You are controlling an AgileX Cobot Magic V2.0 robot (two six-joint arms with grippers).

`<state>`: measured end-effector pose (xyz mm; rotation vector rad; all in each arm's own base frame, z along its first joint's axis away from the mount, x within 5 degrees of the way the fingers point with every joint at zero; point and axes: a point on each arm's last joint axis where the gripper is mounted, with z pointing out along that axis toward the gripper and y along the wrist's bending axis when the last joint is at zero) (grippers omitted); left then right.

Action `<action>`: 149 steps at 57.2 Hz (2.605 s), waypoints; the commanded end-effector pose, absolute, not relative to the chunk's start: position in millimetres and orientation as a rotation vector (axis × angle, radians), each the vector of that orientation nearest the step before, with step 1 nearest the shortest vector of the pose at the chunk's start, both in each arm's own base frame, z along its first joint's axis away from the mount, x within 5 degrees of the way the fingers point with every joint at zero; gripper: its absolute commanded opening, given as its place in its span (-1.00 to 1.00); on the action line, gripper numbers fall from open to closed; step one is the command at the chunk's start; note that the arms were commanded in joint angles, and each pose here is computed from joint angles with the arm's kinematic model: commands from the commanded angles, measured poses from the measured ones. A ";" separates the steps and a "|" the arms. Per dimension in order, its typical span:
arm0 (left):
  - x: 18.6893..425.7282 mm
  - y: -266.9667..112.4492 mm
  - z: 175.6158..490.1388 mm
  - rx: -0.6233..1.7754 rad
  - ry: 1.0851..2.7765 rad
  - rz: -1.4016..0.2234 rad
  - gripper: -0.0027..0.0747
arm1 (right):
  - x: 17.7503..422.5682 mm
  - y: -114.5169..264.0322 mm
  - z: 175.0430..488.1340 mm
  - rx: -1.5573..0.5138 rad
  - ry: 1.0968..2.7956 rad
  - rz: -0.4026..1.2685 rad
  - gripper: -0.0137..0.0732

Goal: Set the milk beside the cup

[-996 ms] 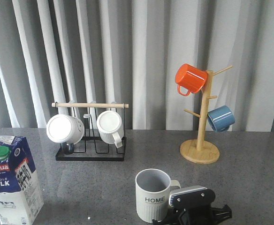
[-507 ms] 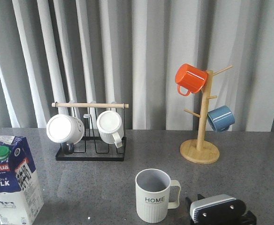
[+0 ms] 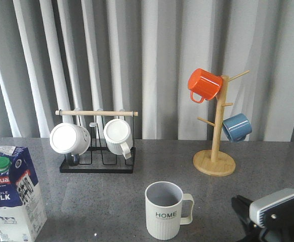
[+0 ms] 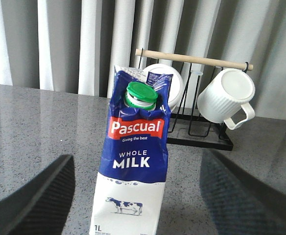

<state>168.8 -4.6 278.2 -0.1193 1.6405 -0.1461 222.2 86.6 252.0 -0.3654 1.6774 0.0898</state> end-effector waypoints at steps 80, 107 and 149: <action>171.2 -3.8 297.2 -0.129 1.526 -0.159 0.42 | 140.2 4.9 321.7 -0.144 1.629 -0.081 -0.70; 171.2 -3.8 297.2 -0.129 1.526 -0.159 0.42 | 140.2 5.0 321.9 -0.145 1.627 -0.081 -0.70; 171.0 -3.7 300.0 -0.152 1.492 -0.187 0.42 | 140.2 5.0 321.9 -0.145 1.627 -0.081 -0.70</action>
